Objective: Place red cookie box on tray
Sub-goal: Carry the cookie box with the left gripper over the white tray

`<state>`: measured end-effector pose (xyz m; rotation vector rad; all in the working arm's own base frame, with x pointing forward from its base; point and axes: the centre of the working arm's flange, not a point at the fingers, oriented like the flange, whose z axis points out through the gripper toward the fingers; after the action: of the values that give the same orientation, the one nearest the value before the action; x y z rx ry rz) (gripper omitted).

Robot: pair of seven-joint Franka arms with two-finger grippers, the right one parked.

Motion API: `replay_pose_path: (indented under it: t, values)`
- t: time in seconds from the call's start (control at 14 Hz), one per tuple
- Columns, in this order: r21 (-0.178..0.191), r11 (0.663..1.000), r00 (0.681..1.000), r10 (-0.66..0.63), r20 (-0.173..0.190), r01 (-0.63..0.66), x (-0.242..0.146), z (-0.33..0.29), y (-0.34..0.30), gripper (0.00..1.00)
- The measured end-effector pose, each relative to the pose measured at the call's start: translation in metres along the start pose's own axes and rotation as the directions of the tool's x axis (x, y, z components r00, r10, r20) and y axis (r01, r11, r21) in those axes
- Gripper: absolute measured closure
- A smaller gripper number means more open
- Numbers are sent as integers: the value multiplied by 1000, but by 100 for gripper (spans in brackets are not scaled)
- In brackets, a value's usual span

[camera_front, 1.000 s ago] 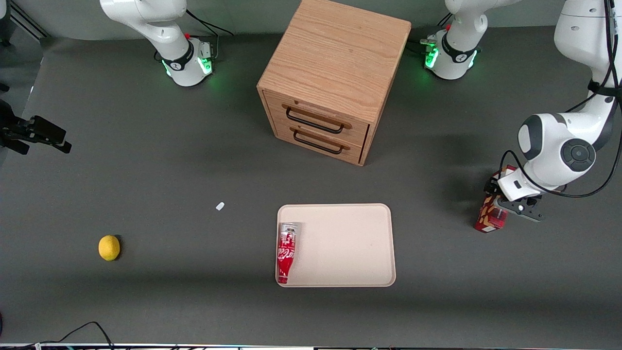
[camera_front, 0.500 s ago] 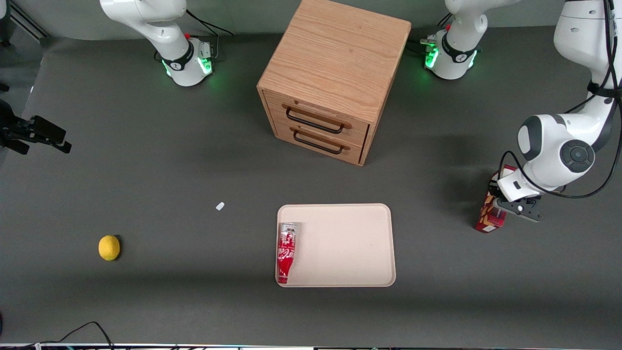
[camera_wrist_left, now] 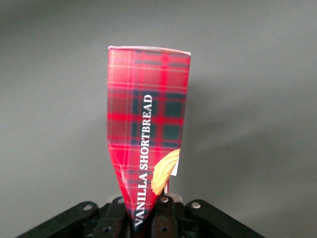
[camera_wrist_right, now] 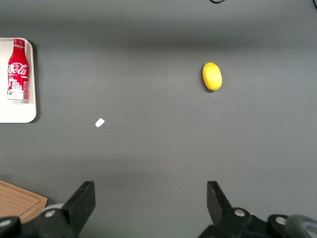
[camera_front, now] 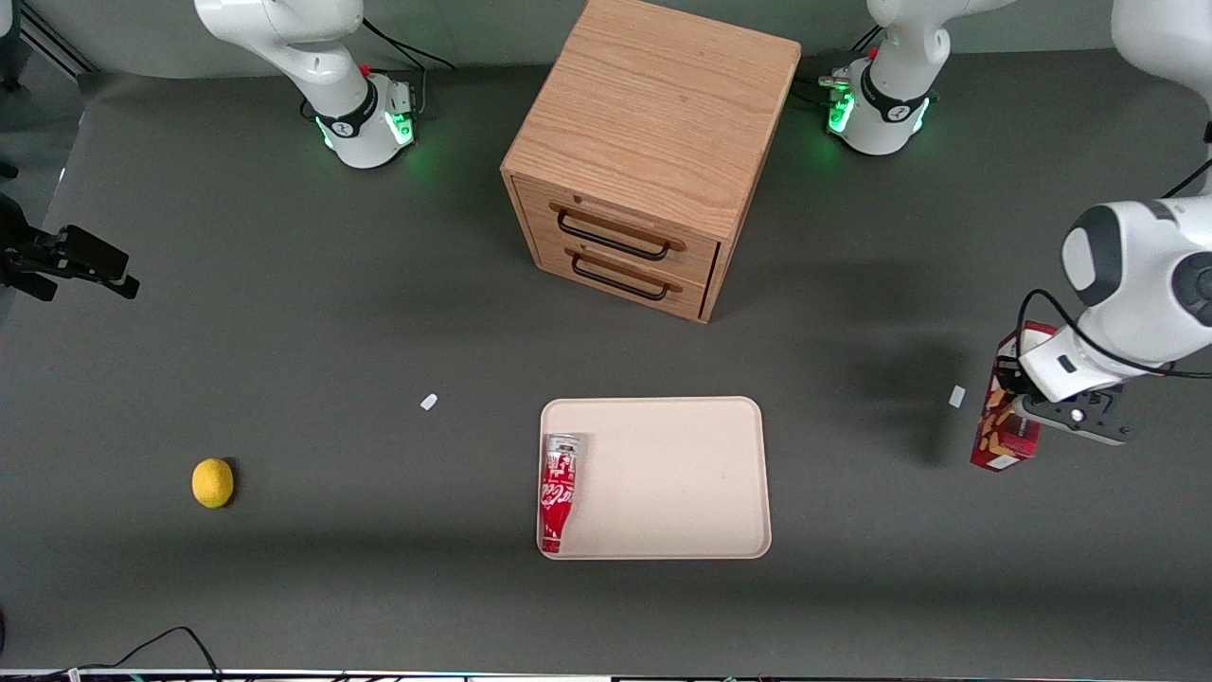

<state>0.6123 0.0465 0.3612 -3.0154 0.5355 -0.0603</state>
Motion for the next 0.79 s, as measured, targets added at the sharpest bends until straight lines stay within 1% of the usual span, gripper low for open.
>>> replay_pose_path:
  t: [0.21, 0.43, 0.5, 0.64, 0.79]
  values:
    - [-2, 997, 997, -76, 21, 76, 31, -68, 23, 86]
    - [-20, 989, 989, -146, 30, 146, 64, -121, 69, 86]
    - [-27, 985, 985, -168, 31, 169, 74, -127, 85, 86]
    - [-52, 976, 977, -208, 36, 210, 99, -121, 120, 86]
    - [-78, 967, 969, -239, 56, 243, 123, -99, 157, 86]
